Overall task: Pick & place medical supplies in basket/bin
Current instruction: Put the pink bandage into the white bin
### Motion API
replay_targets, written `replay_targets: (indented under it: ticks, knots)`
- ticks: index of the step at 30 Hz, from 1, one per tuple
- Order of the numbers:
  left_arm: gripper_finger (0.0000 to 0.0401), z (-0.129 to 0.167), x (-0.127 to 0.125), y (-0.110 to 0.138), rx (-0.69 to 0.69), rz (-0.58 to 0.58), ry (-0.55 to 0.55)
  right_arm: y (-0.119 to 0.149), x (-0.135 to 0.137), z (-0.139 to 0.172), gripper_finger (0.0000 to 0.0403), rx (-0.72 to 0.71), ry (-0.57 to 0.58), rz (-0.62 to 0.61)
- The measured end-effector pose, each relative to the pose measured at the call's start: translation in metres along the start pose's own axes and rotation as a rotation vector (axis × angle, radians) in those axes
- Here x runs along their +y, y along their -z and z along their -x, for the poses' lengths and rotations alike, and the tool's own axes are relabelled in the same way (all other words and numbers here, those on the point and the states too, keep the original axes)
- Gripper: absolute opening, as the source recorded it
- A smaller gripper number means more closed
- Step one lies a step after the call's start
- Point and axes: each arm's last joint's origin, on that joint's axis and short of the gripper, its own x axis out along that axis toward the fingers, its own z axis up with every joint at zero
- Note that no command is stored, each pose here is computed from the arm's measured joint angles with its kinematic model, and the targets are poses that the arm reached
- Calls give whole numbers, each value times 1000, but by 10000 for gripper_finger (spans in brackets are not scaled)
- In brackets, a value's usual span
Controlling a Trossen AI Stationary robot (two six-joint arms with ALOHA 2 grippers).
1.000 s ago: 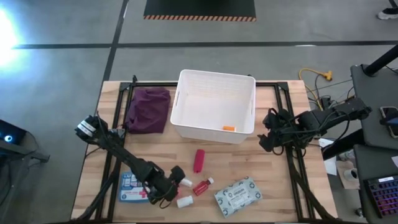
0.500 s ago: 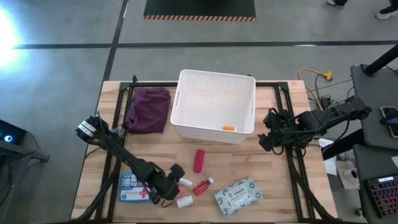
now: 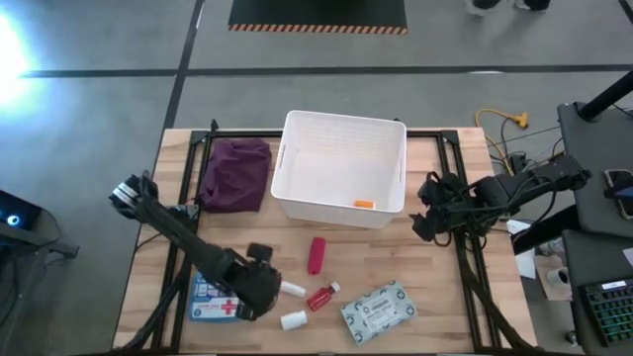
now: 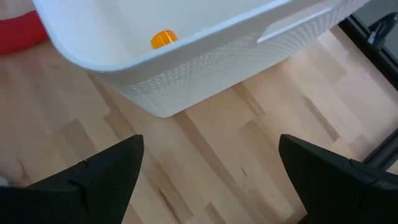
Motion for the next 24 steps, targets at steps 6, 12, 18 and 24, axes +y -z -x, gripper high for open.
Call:
replay_targets:
  ticks: [6, 12, 18, 24]
  knots:
    - [155, 56, 53, -11, -236, 326, -222, -2, 0, 2, 366, -25, -30, 27]
    - [155, 116, 127, -43, -585, 579, -315, -3, 2, 2, 366, -40, -42, 54]
    - [155, 131, 202, -79, -768, 500, -314, -4, 4, 2, 366, -53, -57, 42]
    - [155, 82, 284, -95, -623, 582, -277, -5, 4, 2, 366, -58, -63, 18]
